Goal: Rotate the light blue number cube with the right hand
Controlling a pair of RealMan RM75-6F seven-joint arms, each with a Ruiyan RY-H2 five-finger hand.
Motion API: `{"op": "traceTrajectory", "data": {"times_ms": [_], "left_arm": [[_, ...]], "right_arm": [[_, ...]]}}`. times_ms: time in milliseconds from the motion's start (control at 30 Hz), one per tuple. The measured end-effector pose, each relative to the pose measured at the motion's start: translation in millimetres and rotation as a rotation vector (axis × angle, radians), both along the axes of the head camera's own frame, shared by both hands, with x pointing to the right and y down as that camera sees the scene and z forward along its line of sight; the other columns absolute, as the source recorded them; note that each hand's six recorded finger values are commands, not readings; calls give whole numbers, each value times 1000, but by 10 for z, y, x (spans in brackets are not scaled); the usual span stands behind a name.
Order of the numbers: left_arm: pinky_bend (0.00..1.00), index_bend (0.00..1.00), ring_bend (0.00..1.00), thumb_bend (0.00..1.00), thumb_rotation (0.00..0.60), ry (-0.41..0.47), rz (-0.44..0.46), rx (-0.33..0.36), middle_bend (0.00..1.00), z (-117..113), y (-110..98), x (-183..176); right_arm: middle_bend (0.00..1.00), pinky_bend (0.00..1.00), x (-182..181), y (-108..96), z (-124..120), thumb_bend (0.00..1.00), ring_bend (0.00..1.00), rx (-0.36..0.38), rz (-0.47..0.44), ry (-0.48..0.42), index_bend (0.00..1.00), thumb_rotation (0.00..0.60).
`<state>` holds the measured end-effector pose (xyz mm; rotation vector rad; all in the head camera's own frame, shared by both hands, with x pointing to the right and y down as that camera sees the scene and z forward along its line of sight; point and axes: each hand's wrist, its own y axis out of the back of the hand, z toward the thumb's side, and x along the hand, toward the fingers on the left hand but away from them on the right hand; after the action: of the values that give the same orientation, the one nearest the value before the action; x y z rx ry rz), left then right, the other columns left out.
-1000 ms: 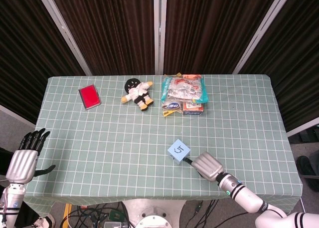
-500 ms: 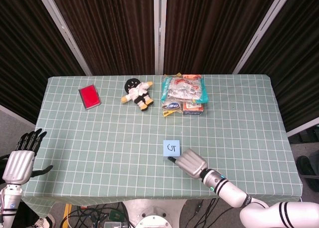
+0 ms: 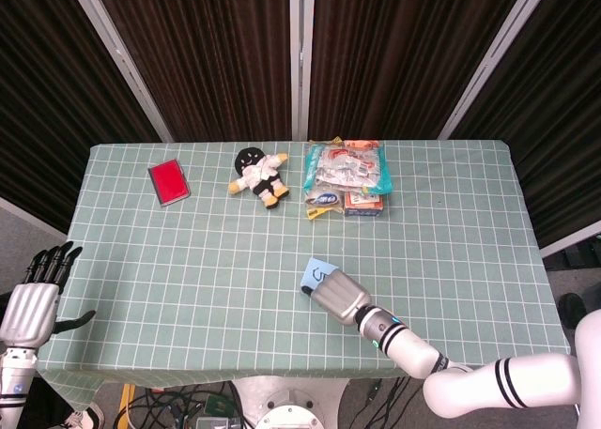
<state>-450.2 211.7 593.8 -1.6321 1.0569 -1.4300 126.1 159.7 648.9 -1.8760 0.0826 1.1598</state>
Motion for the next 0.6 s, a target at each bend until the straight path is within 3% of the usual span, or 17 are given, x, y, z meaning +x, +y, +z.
{"op": "traceTrajectory", "data": {"times_ms": [600], "left_arm": [[0, 42, 0, 0, 600, -4, -14, -2, 0, -8, 12, -73]], "right_arm": [[1000, 870, -146, -344, 121, 1000, 852, 26, 45, 91, 229, 600]]}}
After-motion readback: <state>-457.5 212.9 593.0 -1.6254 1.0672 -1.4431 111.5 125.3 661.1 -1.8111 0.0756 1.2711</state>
